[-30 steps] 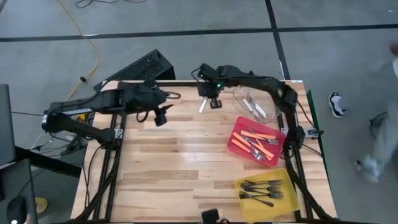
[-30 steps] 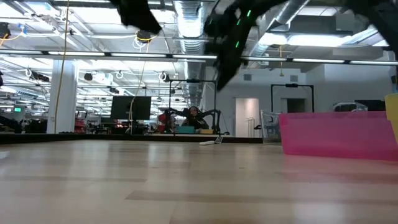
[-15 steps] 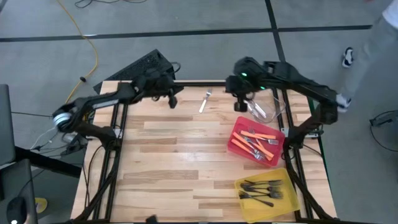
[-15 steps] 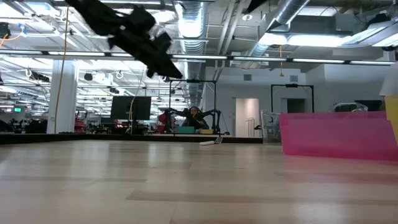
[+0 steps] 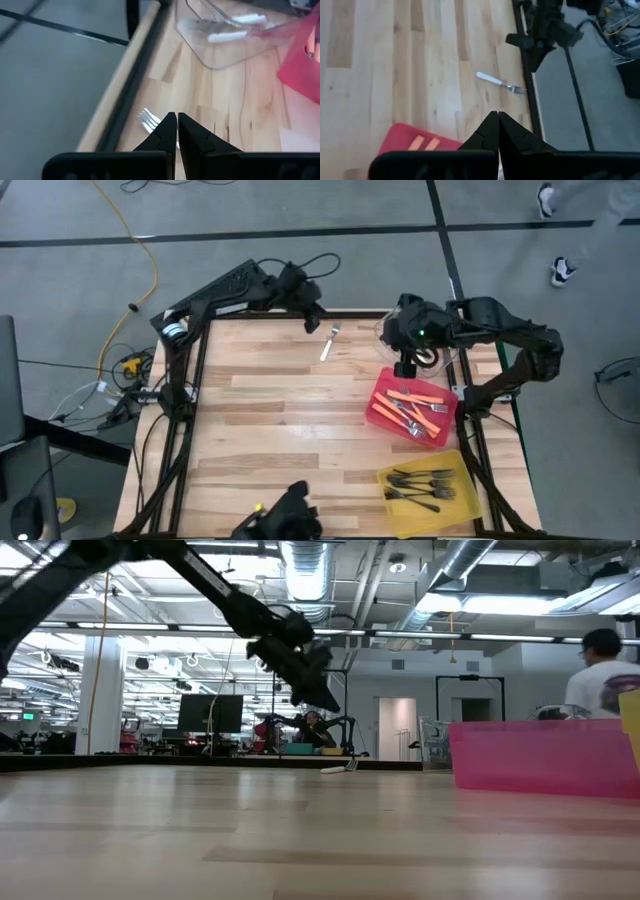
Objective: Sort silverware by color (type)
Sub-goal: Put the white fork into the transparent bin
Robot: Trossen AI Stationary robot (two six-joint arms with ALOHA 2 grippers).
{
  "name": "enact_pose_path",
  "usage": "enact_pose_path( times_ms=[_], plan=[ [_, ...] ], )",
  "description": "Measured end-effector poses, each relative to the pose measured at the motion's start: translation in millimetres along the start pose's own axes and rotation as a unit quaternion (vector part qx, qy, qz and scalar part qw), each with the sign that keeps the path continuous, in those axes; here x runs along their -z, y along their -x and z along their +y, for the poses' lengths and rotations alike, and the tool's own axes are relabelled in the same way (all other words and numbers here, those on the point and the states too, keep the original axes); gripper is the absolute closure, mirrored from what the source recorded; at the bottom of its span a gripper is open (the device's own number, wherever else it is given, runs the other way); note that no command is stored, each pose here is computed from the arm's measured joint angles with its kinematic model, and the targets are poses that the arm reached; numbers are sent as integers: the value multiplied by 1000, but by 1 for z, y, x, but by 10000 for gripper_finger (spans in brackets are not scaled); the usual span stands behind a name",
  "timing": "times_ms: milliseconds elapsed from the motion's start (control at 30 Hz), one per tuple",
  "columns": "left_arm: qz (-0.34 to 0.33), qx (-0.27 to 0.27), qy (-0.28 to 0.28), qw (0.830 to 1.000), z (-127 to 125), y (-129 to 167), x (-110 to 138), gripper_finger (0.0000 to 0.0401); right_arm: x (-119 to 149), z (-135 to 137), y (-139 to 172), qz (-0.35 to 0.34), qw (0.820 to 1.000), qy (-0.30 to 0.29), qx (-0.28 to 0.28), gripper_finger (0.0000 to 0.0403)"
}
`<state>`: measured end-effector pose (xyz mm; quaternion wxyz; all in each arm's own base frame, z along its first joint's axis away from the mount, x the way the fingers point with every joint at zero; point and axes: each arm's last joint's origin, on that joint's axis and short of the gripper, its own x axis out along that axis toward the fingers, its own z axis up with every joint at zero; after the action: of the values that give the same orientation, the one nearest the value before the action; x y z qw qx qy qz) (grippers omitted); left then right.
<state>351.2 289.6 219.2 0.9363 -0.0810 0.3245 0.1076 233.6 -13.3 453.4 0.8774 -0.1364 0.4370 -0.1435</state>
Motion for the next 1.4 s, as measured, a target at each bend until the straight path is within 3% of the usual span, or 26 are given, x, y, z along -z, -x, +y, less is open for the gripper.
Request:
enact_pose_path(
  times_ms=[267,467,667,800,900,967,1033,1100,1200,1300,1400],
  plan=[
    [50,85,39,994,13,-59,12,401,0,16,4,4,1000,3,-9,382],
    [140,30,33,989,2,-81,17,401,-1,22,6,2,1000,3,-17,381],
    [148,33,44,987,1,-80,16,401,-1,25,8,-1,1000,3,-17,381],
    [176,35,110,978,8,-75,23,401,0,26,9,2,1000,1,-12,381],
    [160,82,200,963,15,-71,24,401,1,26,9,8,1000,4,-9,381],
    [148,100,216,960,18,-70,22,401,1,26,8,7,1000,4,-9,381],
    [146,57,197,968,19,-68,14,401,1,26,8,8,1000,4,-8,381],
    [143,-36,143,979,17,-67,1,401,1,26,8,8,1000,3,-6,381],
    [128,-147,48,980,12,-65,-19,401,1,26,8,8,1000,3,-6,381],
    [106,-188,-8,976,9,-64,-32,401,2,26,9,10,1000,4,-5,381],
    [104,-190,-8,976,14,-70,-31,401,2,26,8,10,1000,4,-4,381]
  ],
)
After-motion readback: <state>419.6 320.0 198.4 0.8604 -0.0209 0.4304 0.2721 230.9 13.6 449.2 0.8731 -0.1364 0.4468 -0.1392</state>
